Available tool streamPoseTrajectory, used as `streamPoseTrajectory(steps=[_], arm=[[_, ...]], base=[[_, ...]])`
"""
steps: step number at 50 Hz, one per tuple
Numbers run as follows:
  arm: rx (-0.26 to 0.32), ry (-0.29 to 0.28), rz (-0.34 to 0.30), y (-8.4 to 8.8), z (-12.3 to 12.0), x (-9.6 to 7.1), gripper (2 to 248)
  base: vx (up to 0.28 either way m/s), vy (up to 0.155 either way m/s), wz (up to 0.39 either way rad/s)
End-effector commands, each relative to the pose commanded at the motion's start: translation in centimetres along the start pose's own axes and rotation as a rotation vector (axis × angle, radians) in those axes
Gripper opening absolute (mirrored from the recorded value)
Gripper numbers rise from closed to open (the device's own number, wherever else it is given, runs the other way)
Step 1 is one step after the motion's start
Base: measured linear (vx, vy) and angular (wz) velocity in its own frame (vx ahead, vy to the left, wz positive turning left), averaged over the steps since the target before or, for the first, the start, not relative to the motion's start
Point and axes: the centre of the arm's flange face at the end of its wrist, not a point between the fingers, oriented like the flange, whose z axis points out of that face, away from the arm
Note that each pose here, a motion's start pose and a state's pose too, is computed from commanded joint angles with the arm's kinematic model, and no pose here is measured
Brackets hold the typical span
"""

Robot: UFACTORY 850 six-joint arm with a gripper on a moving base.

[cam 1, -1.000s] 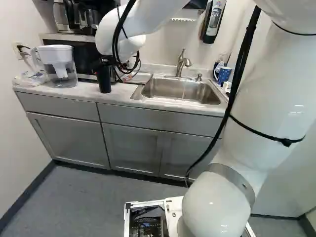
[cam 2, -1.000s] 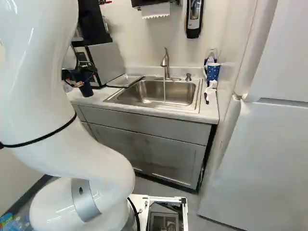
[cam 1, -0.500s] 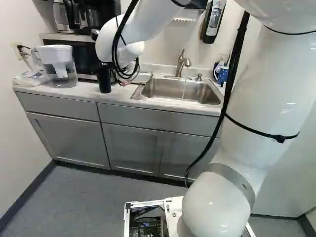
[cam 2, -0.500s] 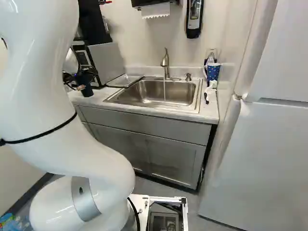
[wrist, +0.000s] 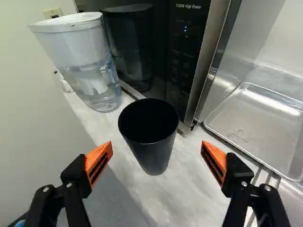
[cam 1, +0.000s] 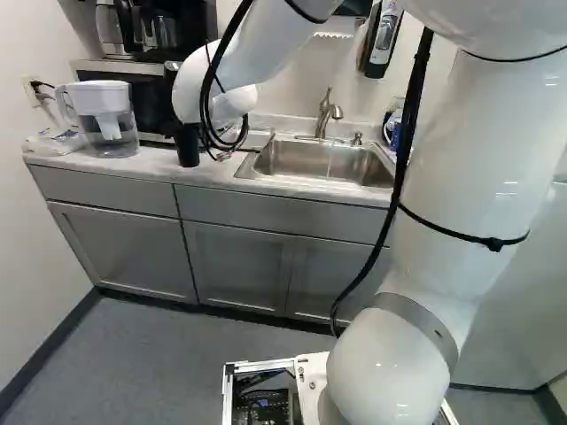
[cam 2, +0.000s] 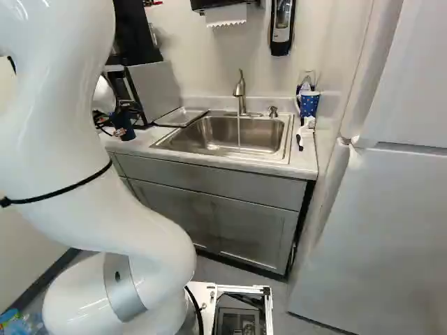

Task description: Rinse the cup and place it in the tray

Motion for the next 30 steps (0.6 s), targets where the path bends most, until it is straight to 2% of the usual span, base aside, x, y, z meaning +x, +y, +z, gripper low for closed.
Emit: streamPoseTrajectory(steps=[30], arm=[[0.005,0.045,-0.004,-0.4,1.2,-2.2,247]], base=[[0.0,0.0,0.0]])
